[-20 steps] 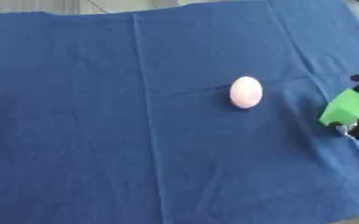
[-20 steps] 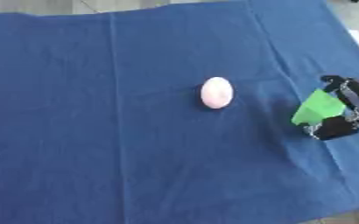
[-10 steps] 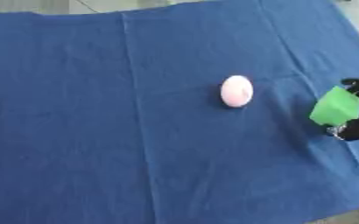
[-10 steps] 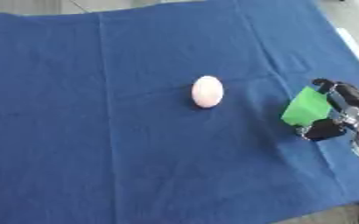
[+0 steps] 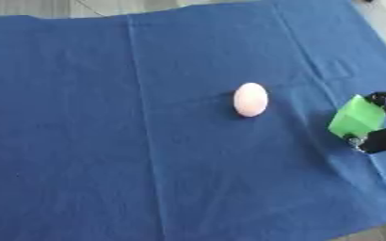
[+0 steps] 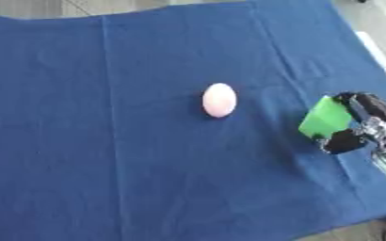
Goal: Pick up the objects with one hand, pass them to the other hand, and then place them into the box on the other side of the table.
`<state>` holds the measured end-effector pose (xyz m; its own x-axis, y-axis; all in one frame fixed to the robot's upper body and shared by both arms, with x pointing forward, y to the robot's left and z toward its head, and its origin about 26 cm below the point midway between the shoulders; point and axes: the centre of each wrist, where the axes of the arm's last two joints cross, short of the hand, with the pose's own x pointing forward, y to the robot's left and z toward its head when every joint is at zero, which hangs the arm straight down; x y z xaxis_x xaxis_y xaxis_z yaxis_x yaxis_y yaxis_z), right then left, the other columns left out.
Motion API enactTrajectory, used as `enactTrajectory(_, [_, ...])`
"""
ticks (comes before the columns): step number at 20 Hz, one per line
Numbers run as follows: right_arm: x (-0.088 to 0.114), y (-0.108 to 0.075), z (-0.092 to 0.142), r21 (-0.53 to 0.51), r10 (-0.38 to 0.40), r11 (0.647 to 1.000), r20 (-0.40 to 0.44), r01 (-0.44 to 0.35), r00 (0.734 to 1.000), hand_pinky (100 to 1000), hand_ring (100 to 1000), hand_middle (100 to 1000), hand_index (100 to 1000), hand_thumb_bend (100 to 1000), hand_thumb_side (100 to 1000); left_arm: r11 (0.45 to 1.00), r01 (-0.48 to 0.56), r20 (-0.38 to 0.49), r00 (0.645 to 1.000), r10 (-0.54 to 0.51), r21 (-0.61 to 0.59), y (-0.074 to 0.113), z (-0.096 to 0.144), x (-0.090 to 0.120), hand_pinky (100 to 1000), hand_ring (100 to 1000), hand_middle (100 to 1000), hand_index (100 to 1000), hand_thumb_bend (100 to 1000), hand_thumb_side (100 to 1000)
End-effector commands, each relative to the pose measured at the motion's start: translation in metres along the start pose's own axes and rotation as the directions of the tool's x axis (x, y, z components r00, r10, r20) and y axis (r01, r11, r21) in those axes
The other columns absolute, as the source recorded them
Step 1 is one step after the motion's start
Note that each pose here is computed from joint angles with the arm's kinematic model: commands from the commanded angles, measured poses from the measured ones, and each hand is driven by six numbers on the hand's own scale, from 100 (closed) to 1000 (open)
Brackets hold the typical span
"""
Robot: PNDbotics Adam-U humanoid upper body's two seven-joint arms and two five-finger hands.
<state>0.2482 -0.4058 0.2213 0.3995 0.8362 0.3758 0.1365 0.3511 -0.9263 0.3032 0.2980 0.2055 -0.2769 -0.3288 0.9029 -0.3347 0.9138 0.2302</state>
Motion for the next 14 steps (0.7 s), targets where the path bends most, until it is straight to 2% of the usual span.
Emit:
enactTrajectory(1, [0.005, -0.006, 0.002, -0.007, -0.019, 1.000, 0.007, 0.019, 1.000, 773, 662, 572, 755, 124, 100, 1.000, 0.006, 0.033, 0.999, -0.006, 0.009, 0.006, -0.002, 0.009, 811, 674, 690, 827, 100, 932])
enactTrajectory(5, [0.008, -0.006, 0.005, -0.003, -0.058, 0.998, 0.038, 0.059, 0.998, 758, 638, 549, 736, 100, 100, 1.000, 0.006, 0.033, 0.999, -0.006, 0.008, 0.006, -0.002, 0.009, 812, 673, 690, 826, 100, 931])
enactTrajectory(9, [0.012, -0.009, 0.004, -0.007, -0.100, 0.995, 0.120, 0.102, 0.988, 742, 616, 524, 724, 100, 100, 1.000, 0.010, 0.030, 0.999, -0.010, 0.009, 0.007, -0.002, 0.008, 813, 673, 689, 826, 100, 929])
enactTrajectory(12, [0.016, -0.015, 0.003, -0.025, -0.144, 0.988, 0.226, 0.154, 0.963, 735, 602, 507, 711, 100, 100, 1.000, 0.012, 0.030, 0.999, -0.013, 0.010, 0.007, -0.001, 0.007, 812, 672, 690, 826, 100, 927])
enactTrajectory(14, [0.022, -0.019, 0.002, -0.026, -0.169, 0.982, 0.334, 0.189, 0.927, 741, 602, 505, 711, 100, 100, 1.000, 0.012, 0.035, 0.999, -0.012, 0.012, 0.008, -0.001, 0.008, 812, 671, 691, 828, 100, 925])
